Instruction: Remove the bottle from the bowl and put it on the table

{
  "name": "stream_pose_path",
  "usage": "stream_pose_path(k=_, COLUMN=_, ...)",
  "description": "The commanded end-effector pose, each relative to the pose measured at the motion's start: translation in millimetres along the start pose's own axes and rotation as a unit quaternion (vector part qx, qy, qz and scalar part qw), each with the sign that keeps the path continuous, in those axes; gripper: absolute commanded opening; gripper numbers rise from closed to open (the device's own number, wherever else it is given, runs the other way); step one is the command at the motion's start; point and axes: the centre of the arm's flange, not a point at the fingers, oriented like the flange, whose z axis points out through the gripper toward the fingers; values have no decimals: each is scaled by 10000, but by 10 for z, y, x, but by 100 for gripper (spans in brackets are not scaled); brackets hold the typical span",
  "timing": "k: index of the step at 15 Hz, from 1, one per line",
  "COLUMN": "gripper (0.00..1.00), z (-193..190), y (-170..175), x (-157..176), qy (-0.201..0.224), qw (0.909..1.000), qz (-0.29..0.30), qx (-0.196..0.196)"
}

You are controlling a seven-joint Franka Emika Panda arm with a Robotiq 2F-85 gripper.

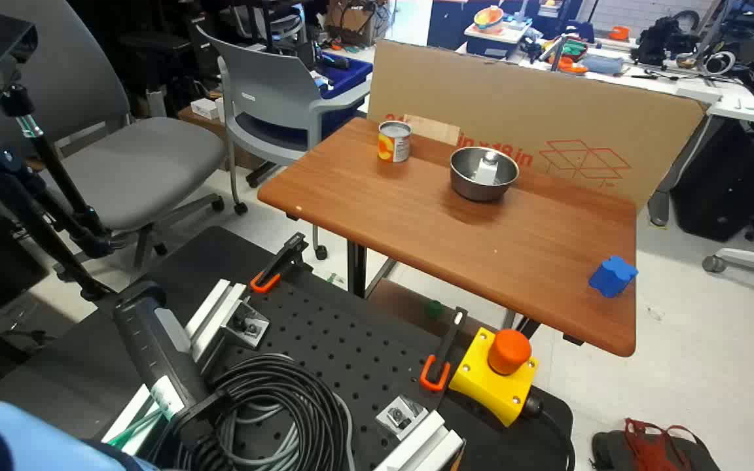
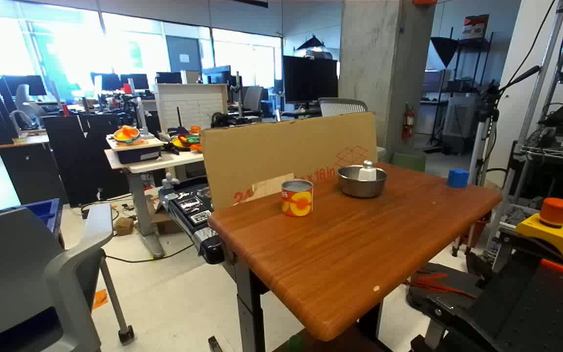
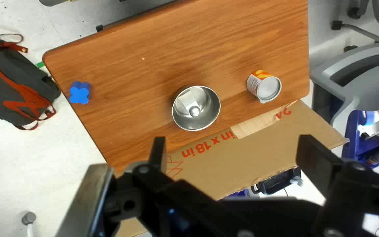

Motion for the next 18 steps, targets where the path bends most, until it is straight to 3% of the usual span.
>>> stream_pose_path(k=1, gripper=100, z=-3, y=0, x=1, qy=3, qw=10000, qz=-1, qx=0)
stream_pose_path(k=6, gripper=100, z=-8, y=-1, x=2, qy=9, qw=10000, qz=-1, qx=0)
stream_pose_path(k=8, gripper=100, z=142, y=-105, x=162, qy=-52, qw=9995, qz=133, qx=-290)
stream_pose_path(k=13, gripper=100, z=741, y=-298, x=629, qy=-318, qw=9945, qz=168, qx=-986)
stream_pose_path(k=18, gripper=100, z=1517, y=-326, x=1090, qy=-1074, qw=9809, qz=-76, qx=-1618)
